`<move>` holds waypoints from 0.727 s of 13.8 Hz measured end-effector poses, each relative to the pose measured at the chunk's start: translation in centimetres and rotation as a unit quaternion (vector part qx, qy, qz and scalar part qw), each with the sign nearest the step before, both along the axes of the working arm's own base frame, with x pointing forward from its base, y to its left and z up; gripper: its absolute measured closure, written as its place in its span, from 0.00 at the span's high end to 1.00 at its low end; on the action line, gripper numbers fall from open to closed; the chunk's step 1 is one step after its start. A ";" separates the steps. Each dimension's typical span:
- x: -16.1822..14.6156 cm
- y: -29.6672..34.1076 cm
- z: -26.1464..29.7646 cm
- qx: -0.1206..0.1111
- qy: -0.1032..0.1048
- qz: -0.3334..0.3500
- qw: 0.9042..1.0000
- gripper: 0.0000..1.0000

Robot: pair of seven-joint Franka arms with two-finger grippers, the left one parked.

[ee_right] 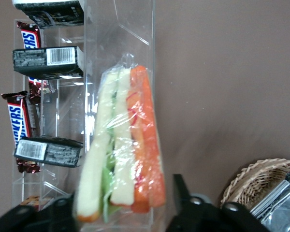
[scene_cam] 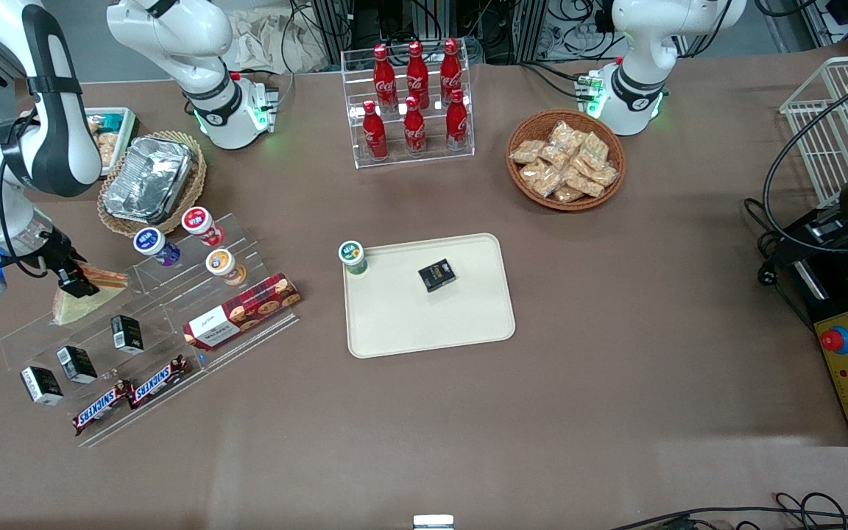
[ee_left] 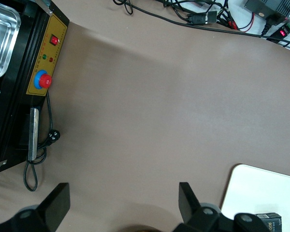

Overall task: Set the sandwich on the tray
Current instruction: 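Lower the right gripper and close it on the wrapped sandwich, then lift the sandwich and carry it over the cream tray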

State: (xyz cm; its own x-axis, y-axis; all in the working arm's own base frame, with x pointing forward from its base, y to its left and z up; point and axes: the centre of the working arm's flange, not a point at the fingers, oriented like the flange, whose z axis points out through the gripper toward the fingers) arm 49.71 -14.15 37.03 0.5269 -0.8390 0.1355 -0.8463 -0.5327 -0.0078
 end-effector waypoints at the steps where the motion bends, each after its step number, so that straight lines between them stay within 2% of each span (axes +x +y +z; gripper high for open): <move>1: 0.0 0.0 0.0 0.000 -0.001 0.000 1.000 0.56; 3: 0.1 0.0 0.1 -0.002 -0.006 0.002 1.000 0.38; 4: 0.2 0.0 0.3 -0.004 -0.008 0.006 1.000 0.34; 6: 0.3 -0.1 1.2 -0.009 -0.017 0.021 1.000 0.32; 9: 0.3 0.0 4.5 -0.021 -0.043 0.053 0.997 0.30; 10: 0.1 0.2 6.1 -0.023 -0.045 0.062 0.997 0.28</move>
